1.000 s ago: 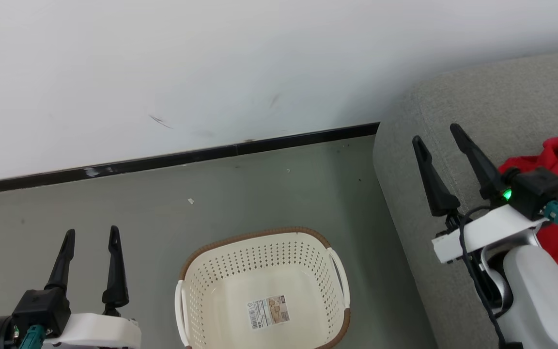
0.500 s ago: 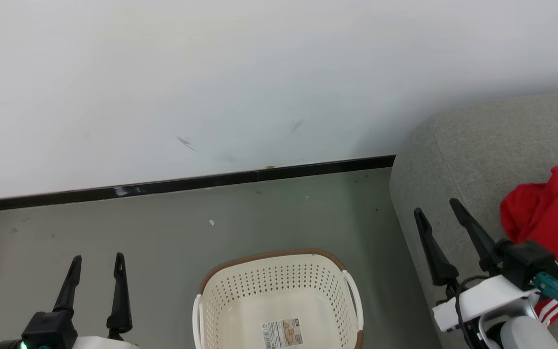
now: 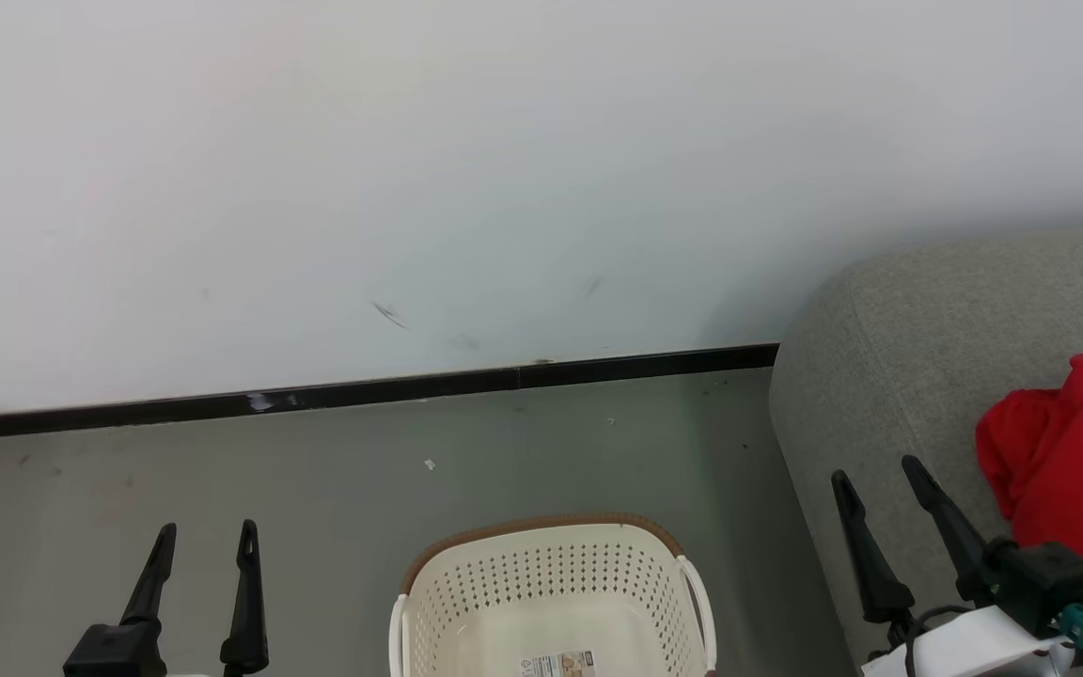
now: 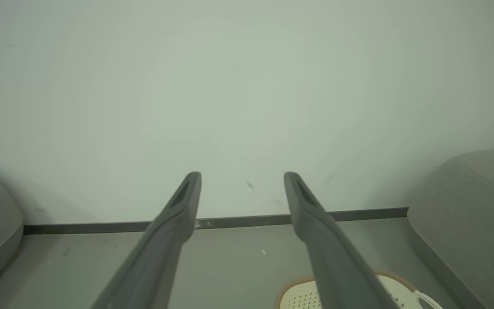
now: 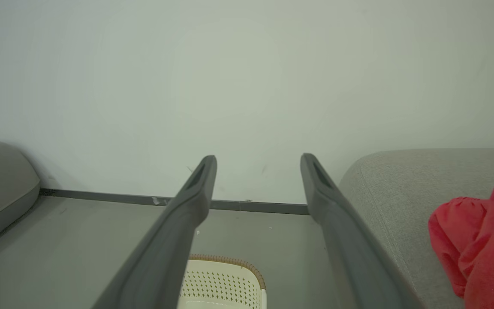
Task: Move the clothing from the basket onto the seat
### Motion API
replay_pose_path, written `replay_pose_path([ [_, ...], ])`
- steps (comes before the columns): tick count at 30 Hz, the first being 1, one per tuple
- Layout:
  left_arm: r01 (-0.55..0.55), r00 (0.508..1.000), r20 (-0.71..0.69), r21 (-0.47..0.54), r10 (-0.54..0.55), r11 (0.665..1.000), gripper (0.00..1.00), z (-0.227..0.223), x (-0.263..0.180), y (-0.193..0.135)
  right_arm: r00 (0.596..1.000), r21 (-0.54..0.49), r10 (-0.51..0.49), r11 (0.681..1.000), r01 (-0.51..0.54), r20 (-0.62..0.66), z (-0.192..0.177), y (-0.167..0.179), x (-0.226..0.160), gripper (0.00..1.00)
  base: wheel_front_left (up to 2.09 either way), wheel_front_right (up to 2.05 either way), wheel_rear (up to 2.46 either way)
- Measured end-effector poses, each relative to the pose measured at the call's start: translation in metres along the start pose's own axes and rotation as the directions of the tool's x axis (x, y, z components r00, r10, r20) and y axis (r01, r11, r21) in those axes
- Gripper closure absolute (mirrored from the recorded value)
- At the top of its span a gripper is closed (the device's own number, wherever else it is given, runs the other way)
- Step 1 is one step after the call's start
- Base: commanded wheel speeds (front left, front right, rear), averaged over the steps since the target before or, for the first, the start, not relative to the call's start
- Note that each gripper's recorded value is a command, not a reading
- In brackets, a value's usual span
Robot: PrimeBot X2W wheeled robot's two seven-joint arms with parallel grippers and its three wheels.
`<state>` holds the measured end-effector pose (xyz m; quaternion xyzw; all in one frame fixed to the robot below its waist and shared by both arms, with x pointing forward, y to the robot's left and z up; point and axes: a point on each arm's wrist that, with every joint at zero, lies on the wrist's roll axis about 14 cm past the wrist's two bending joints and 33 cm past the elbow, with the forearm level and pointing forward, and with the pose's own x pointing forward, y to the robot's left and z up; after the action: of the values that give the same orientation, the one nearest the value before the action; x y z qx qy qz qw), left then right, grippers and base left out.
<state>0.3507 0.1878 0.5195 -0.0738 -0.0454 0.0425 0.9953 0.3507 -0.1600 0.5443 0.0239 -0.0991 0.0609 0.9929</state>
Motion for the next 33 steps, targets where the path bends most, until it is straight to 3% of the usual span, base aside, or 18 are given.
replay_pose_path([
  [33,-0.003,1.000,0.010,0.019,0.003,1.000,0.00,0.003,-0.002,0.006,1.000,0.042,-0.016,0.999,0.015,0.023,0.009,-0.001,-0.012,0.00,0.00,0.00,0.00],
])
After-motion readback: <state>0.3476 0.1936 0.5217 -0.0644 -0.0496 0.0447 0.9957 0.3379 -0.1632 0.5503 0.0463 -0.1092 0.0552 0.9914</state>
